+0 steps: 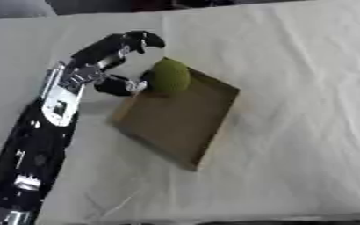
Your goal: Pick up objects on the table and place them in the box.
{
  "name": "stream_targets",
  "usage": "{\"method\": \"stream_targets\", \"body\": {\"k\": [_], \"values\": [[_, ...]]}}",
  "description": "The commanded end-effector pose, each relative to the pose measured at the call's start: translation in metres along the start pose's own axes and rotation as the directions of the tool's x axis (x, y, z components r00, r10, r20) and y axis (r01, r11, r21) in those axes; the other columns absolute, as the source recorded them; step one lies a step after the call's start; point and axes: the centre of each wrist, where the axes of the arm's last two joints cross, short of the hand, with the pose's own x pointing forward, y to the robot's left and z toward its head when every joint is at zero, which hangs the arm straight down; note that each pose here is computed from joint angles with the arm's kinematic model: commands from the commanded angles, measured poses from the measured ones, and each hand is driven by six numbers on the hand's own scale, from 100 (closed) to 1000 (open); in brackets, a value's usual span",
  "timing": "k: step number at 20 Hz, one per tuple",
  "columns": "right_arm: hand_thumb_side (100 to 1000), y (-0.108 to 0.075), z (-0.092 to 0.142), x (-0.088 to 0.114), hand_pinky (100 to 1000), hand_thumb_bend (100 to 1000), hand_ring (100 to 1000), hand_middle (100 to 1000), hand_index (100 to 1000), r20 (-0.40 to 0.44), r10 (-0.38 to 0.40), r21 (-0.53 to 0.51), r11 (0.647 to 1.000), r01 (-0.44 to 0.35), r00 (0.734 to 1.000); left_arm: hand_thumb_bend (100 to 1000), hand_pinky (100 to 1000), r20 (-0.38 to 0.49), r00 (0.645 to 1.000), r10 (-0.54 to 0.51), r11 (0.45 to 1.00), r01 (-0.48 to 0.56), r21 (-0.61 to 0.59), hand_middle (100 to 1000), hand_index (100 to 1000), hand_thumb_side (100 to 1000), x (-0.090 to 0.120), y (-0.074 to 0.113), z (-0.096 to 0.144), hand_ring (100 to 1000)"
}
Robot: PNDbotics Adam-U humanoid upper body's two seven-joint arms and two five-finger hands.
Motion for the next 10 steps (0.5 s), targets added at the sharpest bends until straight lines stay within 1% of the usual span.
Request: {"method": "stream_targets", "body": {"k": [1, 5, 8, 10], "values": [[351, -0.004, -0.009, 0.009, 768, 100, 703, 729, 779, 0.046, 0.027, 0.007, 1.0, -0.028, 0.999, 100, 646, -0.015, 1.0, -0.017, 0.978, 0.02, 0.209, 775, 849, 137, 0.007, 0.049, 0.02, 821], [347, -0.006, -0.01, 0.011, 767, 100, 702, 729, 778, 0.05, 0.039, 0.006, 0.999, -0.039, 0.998, 100, 627, -0.117, 0.992, 0.051, 0.905, 0.003, 0.426, 752, 815, 163, 0.008, 0.086, 0.067, 817], [346, -0.006, -0.011, 0.012, 766, 100, 702, 728, 778, 0.054, 0.043, 0.004, 0.999, -0.043, 0.998, 100, 605, -0.176, 0.98, 0.098, 0.805, 0.026, 0.592, 732, 807, 187, 0.013, 0.112, 0.103, 785], [345, -0.006, -0.011, 0.012, 766, 100, 702, 728, 778, 0.055, 0.047, 0.003, 0.999, -0.047, 0.997, 100, 595, -0.194, 0.972, 0.135, 0.729, 0.036, 0.683, 727, 807, 224, 0.017, 0.123, 0.123, 774]]}}
